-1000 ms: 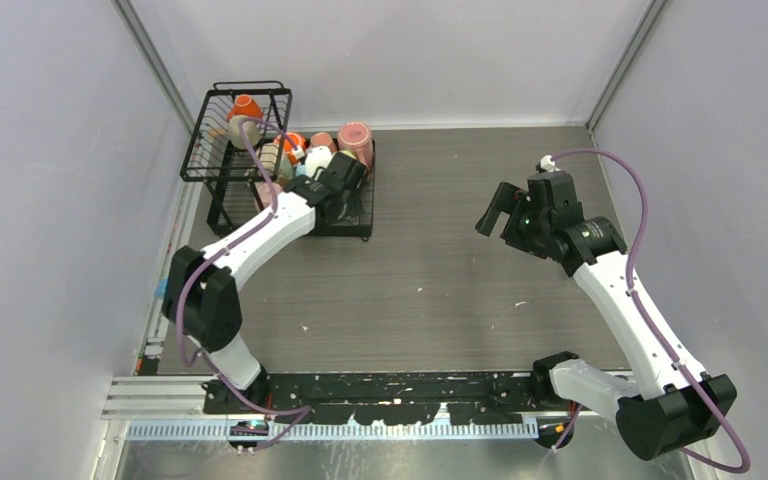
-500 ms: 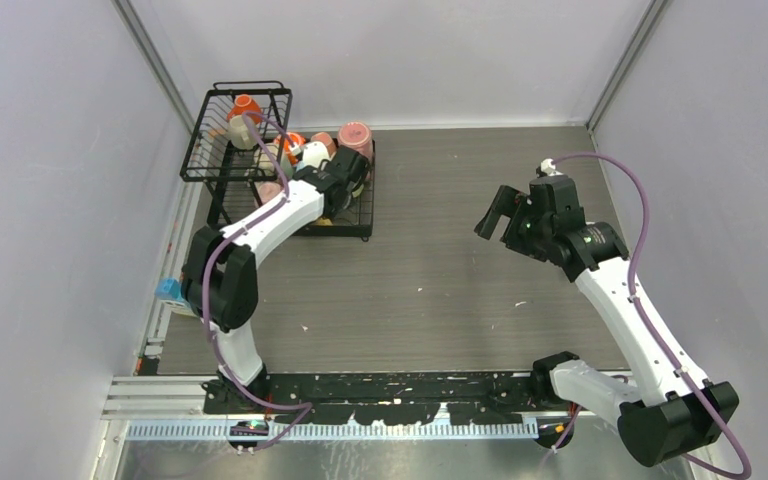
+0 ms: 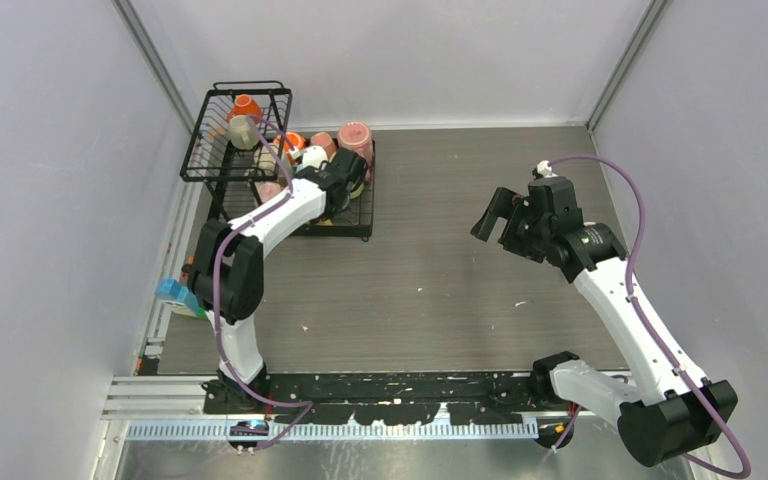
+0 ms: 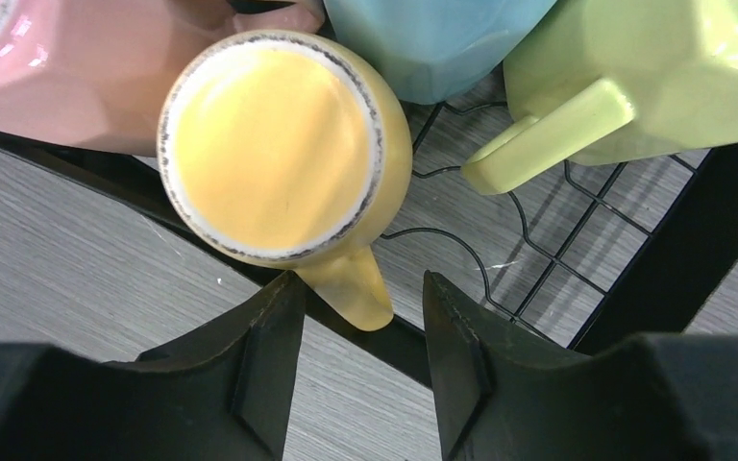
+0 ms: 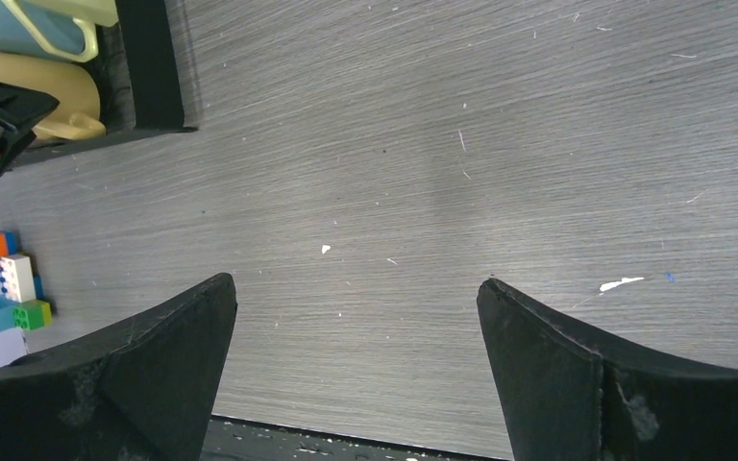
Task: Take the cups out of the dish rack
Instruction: Unload the cup from the dish rack.
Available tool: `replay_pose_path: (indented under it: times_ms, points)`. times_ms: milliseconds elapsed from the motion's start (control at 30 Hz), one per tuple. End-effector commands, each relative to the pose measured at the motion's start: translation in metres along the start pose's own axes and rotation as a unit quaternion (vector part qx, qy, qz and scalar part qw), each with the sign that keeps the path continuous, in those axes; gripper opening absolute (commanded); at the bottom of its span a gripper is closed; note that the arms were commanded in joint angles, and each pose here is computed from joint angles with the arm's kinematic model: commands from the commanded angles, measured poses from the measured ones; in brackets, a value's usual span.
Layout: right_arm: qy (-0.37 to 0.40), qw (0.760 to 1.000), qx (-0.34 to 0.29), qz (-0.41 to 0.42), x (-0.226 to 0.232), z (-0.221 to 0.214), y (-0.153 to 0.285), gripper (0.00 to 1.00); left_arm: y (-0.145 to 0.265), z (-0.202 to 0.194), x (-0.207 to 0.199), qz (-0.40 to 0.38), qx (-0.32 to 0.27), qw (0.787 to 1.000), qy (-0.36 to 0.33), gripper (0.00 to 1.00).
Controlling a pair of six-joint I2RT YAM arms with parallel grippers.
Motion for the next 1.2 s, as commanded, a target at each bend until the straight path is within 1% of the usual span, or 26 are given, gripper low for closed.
replay_pose_path:
  times_ms: [0, 200, 433, 533, 567, 633, 700, 733, 1167]
  points:
    - [0.007, 1.000, -0.016, 0.019, 0.008, 0.008, 0.004, 1.00, -0.012, 0.007, -0.009, -0.006, -0.016, 1.000, 0.024, 0.49]
    - [0.007, 1.000, -0.016, 0.016, 0.007, 0.007, 0.005, 1.00, -0.020, -0.002, -0.011, -0.006, -0.007, 1.000, 0.022, 0.42]
    - [0.008, 1.000, -0.015, 0.018, 0.007, 0.006, 0.006, 1.00, -0.021, 0.000, -0.012, -0.008, -0.009, 1.000, 0.021, 0.33]
    - [0.009, 1.000, -0.013, 0.021, 0.008, 0.006, 0.005, 1.00, -0.020, 0.001, -0.012, -0.009, -0.011, 1.000, 0.019, 0.25]
    - [0.009, 1.000, -0.012, 0.020, 0.008, 0.006, 0.004, 1.00, -0.019, 0.001, -0.012, -0.010, -0.011, 1.000, 0.019, 0.21]
    - [0.008, 1.000, -0.013, 0.022, 0.009, 0.007, 0.005, 1.00, -0.018, 0.002, -0.012, -0.012, -0.011, 1.000, 0.018, 0.11]
    - [0.008, 1.000, -0.014, 0.025, 0.010, 0.007, 0.004, 1.00, -0.016, 0.004, -0.010, -0.013, -0.013, 1.000, 0.017, 0.03]
    - [0.007, 1.000, -0.013, 0.027, 0.011, 0.007, 0.004, 1.00, -0.014, 0.005, -0.010, -0.014, -0.015, 1.000, 0.018, 0.00]
    - [0.005, 0.999, -0.007, 0.032, 0.013, 0.005, -0.004, 1.00, 0.015, 0.030, -0.005, -0.039, -0.045, 0.997, 0.046, 0.00]
Point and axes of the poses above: each gripper's point midway between its finger pads, its own y axis back along the fingers, its own x axis along the line the jaws close on, z = x × y, the point moved 1 cm from there along y, back along the fingers, and after that the axes turned 5 degrees about y, right-handed, at the moved point
